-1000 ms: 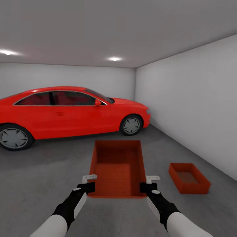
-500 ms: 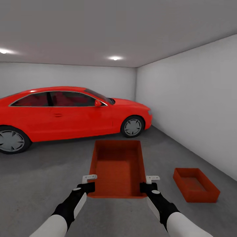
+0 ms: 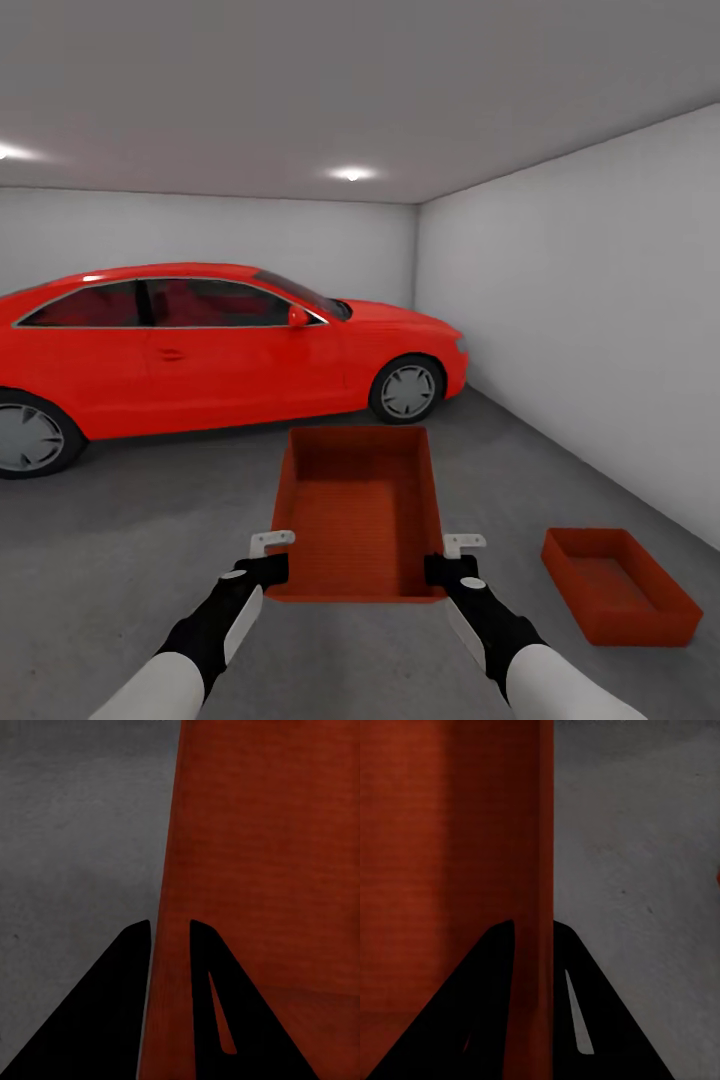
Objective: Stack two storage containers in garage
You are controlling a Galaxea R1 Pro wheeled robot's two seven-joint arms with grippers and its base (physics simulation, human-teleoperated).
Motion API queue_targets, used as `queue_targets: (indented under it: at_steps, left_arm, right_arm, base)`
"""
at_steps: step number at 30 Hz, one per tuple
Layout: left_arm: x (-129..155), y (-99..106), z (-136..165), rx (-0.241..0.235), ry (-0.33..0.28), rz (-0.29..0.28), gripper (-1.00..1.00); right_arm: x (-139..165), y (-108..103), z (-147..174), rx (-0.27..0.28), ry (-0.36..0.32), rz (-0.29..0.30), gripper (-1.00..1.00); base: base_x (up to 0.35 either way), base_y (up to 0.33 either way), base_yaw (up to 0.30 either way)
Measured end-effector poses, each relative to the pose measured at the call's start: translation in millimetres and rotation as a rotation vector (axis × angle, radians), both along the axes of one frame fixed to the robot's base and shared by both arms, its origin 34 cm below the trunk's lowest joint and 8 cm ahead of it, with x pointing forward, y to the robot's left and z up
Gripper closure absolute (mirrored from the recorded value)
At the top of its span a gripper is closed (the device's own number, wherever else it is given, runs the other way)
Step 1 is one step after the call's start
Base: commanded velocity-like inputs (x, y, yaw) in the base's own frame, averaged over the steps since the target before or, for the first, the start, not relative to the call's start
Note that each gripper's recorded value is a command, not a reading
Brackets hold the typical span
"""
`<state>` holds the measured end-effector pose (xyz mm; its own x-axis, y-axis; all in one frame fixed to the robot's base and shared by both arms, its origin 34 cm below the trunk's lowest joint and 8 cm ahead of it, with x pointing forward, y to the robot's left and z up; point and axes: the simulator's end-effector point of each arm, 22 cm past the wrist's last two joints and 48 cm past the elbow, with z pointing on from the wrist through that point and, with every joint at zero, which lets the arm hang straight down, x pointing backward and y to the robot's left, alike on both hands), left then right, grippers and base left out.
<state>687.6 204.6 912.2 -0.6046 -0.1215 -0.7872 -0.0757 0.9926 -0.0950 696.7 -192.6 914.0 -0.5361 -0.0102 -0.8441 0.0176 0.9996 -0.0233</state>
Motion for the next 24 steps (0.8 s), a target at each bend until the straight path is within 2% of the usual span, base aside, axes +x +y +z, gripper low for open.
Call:
queue_targets:
  at_steps: [6, 24]
  left_arm:
    - [-0.3, 0.0, -0.6, -0.002, 0.001, 0.001, 1.00]
    - [-0.4, -0.2, -0.7, -0.001, 0.003, 0.000, 1.00]
  right_arm:
    - [-0.1, -0.1, -0.1, -0.002, 0.002, 0.001, 1.00]
    - [-0.3, -0.2, -0.4, -0.001, 0.003, 0.000, 1.00]
  base:
    - [0.322, 0.071, -0.154]
    - [0.322, 0.084, -0.280]
